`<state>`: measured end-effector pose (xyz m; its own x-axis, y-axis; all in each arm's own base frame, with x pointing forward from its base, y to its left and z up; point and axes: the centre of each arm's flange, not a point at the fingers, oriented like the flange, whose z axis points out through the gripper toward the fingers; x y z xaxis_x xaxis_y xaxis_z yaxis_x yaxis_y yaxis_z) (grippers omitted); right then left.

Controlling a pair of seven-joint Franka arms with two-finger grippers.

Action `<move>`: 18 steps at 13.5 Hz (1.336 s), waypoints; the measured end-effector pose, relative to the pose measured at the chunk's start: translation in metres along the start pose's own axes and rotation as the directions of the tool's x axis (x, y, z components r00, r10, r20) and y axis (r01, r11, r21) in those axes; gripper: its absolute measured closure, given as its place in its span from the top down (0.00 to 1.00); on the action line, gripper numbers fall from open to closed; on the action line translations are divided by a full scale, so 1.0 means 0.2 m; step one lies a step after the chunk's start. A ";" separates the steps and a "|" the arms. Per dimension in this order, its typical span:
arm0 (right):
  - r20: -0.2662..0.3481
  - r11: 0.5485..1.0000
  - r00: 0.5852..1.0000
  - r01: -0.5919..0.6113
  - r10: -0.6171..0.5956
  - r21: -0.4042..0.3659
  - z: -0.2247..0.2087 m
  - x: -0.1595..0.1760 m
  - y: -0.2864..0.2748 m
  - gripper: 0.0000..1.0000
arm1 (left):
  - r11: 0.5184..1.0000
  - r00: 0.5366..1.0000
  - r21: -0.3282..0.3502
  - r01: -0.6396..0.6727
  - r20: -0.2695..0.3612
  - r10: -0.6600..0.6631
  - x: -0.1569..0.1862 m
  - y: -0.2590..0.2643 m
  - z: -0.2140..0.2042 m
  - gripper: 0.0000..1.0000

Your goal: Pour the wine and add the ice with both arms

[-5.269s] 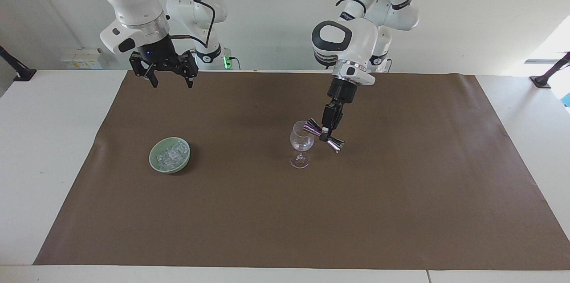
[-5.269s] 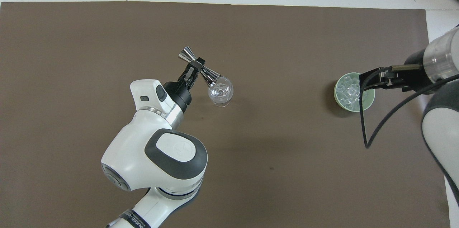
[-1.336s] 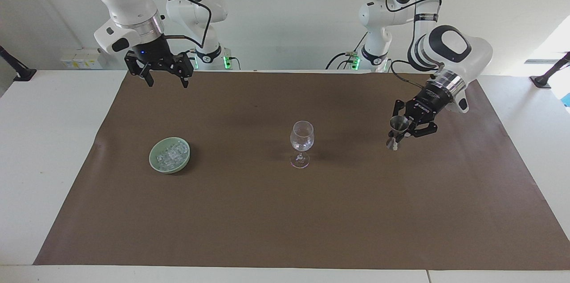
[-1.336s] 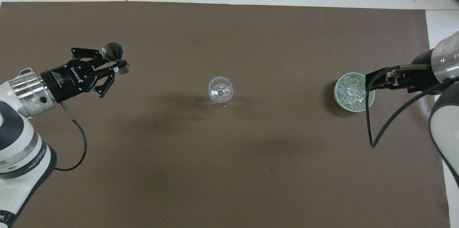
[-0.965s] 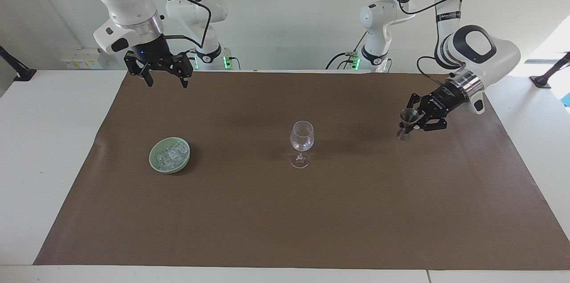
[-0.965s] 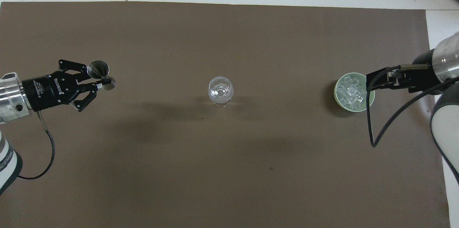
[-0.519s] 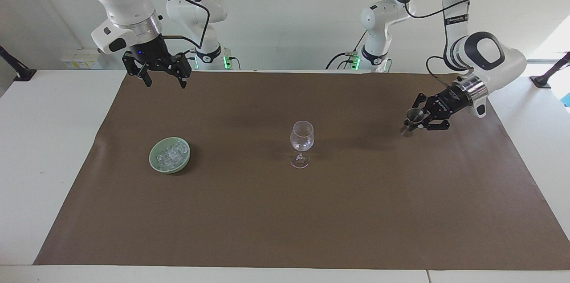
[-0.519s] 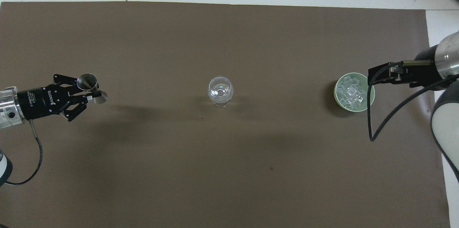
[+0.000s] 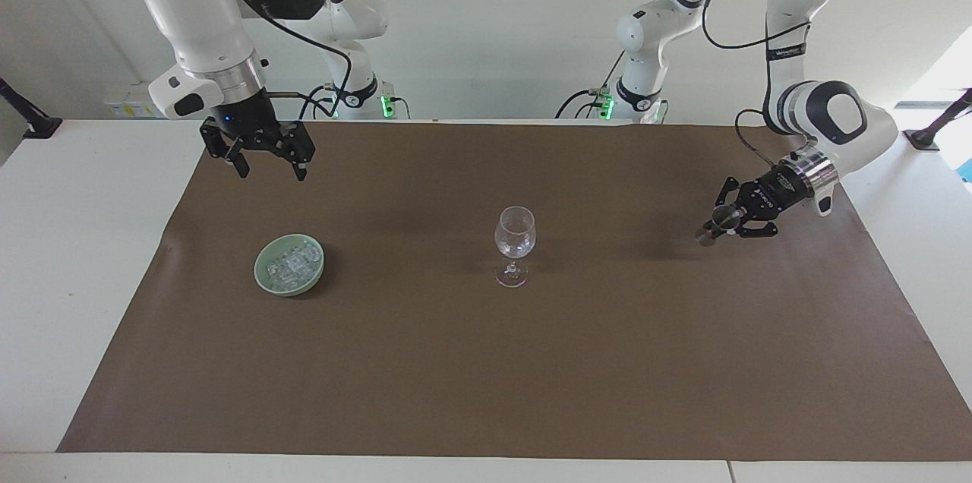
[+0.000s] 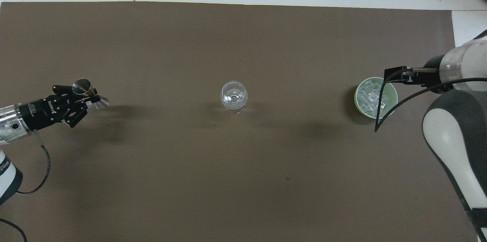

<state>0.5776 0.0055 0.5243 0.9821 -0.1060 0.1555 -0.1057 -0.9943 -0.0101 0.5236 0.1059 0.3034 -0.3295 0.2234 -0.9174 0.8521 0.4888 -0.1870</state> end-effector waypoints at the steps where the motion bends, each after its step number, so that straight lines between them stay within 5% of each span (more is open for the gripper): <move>1: -0.009 1.000 1.000 0.004 -0.004 0.001 0.08 -0.02 0.01 1.00 | 1.000 1.000 -0.010 0.007 0.025 -0.006 0.03 0.00 0.02 0.22; 7: -0.047 1.000 0.999 0.020 -0.020 0.003 0.50 -0.16 0.07 1.00 | 0.998 0.999 -0.062 -0.017 0.047 0.020 0.15 0.00 0.07 0.22; 18: -0.082 0.998 0.995 0.056 -0.056 0.000 0.88 -0.14 0.18 1.00 | 0.995 0.998 -0.090 -0.044 0.039 0.048 0.25 0.01 0.13 0.22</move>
<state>0.5745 -0.0292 0.3451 0.9704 -0.0491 0.2364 -0.0502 -0.9987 -0.0014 0.5199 0.0962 0.2475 -0.2719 0.2134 -0.9384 0.8257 0.5525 -0.1136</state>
